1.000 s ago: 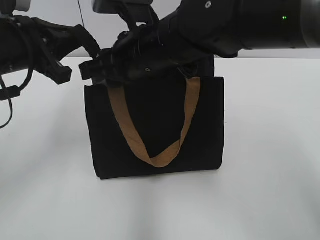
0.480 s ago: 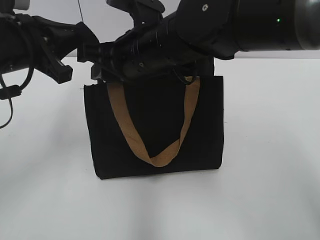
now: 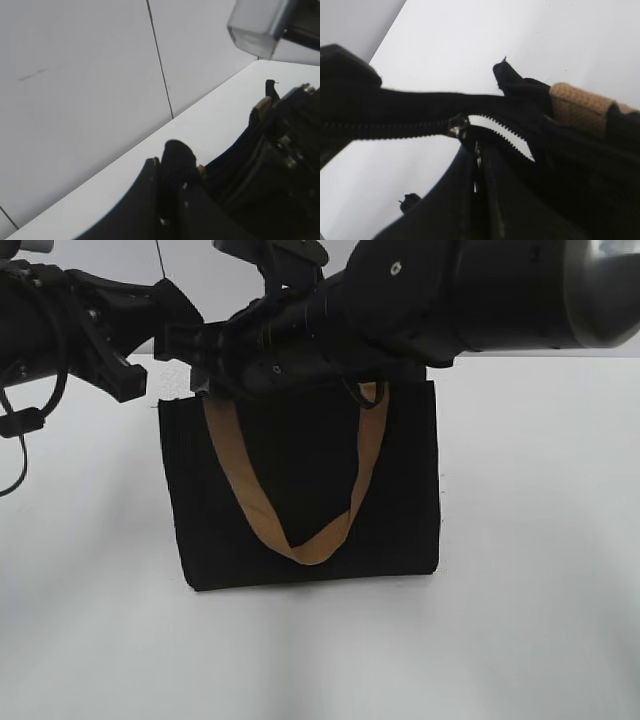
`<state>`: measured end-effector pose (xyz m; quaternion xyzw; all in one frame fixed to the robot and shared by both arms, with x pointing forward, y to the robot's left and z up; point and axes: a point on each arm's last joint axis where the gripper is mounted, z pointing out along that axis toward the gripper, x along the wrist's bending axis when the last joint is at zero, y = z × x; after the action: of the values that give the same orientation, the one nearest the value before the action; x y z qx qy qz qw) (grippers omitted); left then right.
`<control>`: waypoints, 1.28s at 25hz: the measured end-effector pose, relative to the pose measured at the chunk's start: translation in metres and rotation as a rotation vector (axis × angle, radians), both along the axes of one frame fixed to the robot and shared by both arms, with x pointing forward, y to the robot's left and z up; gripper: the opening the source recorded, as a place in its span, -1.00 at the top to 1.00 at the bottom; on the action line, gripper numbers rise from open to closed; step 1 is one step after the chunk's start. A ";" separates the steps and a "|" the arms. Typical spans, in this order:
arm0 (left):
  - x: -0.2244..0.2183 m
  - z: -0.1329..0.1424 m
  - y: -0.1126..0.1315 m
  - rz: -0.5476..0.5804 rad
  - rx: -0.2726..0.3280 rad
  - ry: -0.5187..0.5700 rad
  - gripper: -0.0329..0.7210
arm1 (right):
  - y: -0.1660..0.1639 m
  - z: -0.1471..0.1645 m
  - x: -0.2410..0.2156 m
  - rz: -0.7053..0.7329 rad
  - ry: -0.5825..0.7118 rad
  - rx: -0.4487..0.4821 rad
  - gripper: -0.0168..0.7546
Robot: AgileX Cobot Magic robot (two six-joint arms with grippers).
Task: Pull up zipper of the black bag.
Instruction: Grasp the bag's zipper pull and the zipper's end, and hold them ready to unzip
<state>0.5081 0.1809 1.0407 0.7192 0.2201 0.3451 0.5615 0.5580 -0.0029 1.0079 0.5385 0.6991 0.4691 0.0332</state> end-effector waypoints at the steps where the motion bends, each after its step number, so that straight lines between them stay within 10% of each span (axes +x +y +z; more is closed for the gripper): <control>1: 0.000 0.000 0.000 0.000 -0.003 0.003 0.86 | 0.000 0.000 0.000 0.000 -0.004 -0.001 0.95; 8: 0.001 -0.003 0.002 0.025 0.022 0.031 0.86 | 0.000 0.003 -0.009 0.121 -0.011 -0.077 0.99; 17: 0.004 -0.026 0.023 0.244 0.215 0.244 0.86 | -0.013 0.027 -0.024 0.297 -0.032 -0.149 0.99; 32: -0.003 -0.034 0.026 0.387 0.193 0.428 0.86 | -0.053 0.029 -0.007 0.310 0.060 -0.181 0.99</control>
<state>0.5050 0.2073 1.0062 0.7703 0.4326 0.3056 0.3552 0.5512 -0.0557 1.0372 0.4329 0.8138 0.3875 -0.0121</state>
